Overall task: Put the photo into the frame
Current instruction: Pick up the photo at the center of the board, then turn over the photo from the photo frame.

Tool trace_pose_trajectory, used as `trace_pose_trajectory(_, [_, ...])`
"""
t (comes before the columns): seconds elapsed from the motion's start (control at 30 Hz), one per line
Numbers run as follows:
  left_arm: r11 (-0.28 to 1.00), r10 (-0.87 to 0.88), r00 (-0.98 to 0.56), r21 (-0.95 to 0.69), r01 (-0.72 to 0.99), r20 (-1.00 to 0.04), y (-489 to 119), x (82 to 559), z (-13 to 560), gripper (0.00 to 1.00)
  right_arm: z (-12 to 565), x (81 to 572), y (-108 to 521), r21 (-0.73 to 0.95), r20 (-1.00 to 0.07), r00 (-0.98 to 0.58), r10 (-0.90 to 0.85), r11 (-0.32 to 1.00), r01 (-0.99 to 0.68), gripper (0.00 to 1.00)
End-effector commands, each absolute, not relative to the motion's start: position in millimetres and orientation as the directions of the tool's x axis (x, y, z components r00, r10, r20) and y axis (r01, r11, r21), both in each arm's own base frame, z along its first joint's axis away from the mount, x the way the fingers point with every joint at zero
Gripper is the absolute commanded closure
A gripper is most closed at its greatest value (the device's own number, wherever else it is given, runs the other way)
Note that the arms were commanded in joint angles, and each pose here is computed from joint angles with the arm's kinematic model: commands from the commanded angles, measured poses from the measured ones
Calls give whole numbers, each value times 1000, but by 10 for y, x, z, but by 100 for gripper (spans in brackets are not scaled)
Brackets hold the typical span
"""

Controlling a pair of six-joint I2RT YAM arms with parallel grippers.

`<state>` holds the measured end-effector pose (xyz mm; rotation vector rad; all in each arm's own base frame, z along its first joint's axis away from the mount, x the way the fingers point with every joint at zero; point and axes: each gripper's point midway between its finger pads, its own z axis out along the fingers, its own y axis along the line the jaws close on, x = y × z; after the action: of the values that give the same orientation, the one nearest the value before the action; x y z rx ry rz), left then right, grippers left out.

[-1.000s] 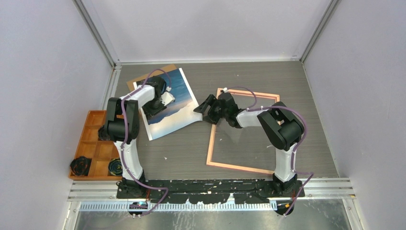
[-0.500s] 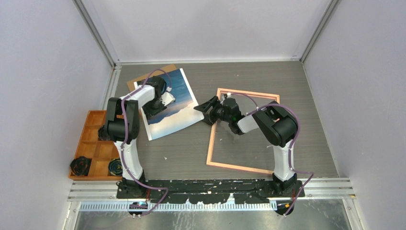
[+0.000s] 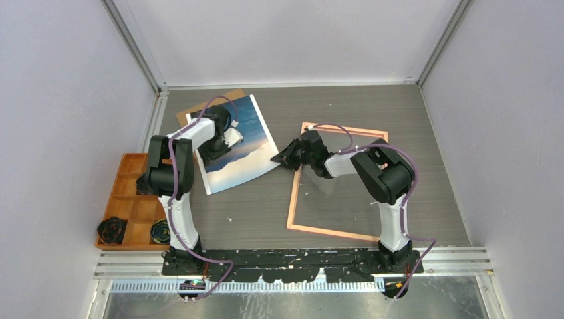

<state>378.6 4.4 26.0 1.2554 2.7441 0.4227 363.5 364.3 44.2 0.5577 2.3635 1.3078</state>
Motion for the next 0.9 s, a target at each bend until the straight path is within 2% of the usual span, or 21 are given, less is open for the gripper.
trace_pose_trajectory(0.0, [642, 755, -655, 177, 746, 26, -93, 3580, 148, 61, 814, 3720, 3686, 871, -203, -835, 511, 484, 84, 97])
trace_pose_trajectory(0.07, [646, 750, -661, 192, 739, 22, -78, 3606, 191, 60, 893, 3716, 3695, 877, -206, -835, 510, 474, 73, 99])
trace_pose_trajectory(0.17, [682, 718, -695, 217, 699, -19, -43, 3709, 361, 45, 1087, 3708, 3684, 887, -237, -827, 509, 462, 30, 99])
trace_pose_trajectory(0.2, [705, 698, -715, 220, 674, -48, -32, 3765, 444, 37, 1161, 3704, 3662, 884, -261, -821, 507, 468, 7, 99])
trace_pose_trajectory(0.23, [735, 670, -737, 214, 644, -82, -23, 3814, 544, 12, 1266, 3701, 3630, 877, -299, -812, 501, 480, -27, 99])
trace_pose_trajectory(0.27, [765, 640, -758, 202, 611, -127, -22, 3878, 670, 2, 1363, 3695, 3580, 863, -339, -802, 493, 503, -56, 99])
trace_pose_trajectory(0.43, [885, 456, -826, 77, 458, -332, -40, 4050, 1296, 0, 2037, 3589, 2983, 670, -609, -692, 388, 718, -187, 99])
trace_pose_trajectory(0.53, [895, 420, -825, 21, 446, -377, -117, 3986, 1452, 0, 2416, 3368, 2356, 463, -748, -609, 264, 865, -193, 99])
trace_pose_trajectory(0.6, [891, 415, -822, -8, 454, -390, -183, 3918, 1459, 0, 2800, 3209, 1997, 372, -812, -538, 225, 910, -181, 99])
trace_pose_trajectory(0.73, [886, 409, -829, -51, 461, -382, -267, 3784, 1372, 0, 3356, 2731, 1235, 171, -879, -465, 106, 980, -100, 99])
trace_pose_trajectory(0.8, [882, 406, -832, -75, 465, -379, -309, 3720, 1336, 0, 3680, 2551, 1012, 137, -903, -419, 90, 987, -82, 99])
trace_pose_trajectory(0.87, [879, 404, -831, -90, 469, -382, -337, 3670, 1322, 0, 3754, 2454, 957, 99, -898, -438, 48, 990, -96, 99])
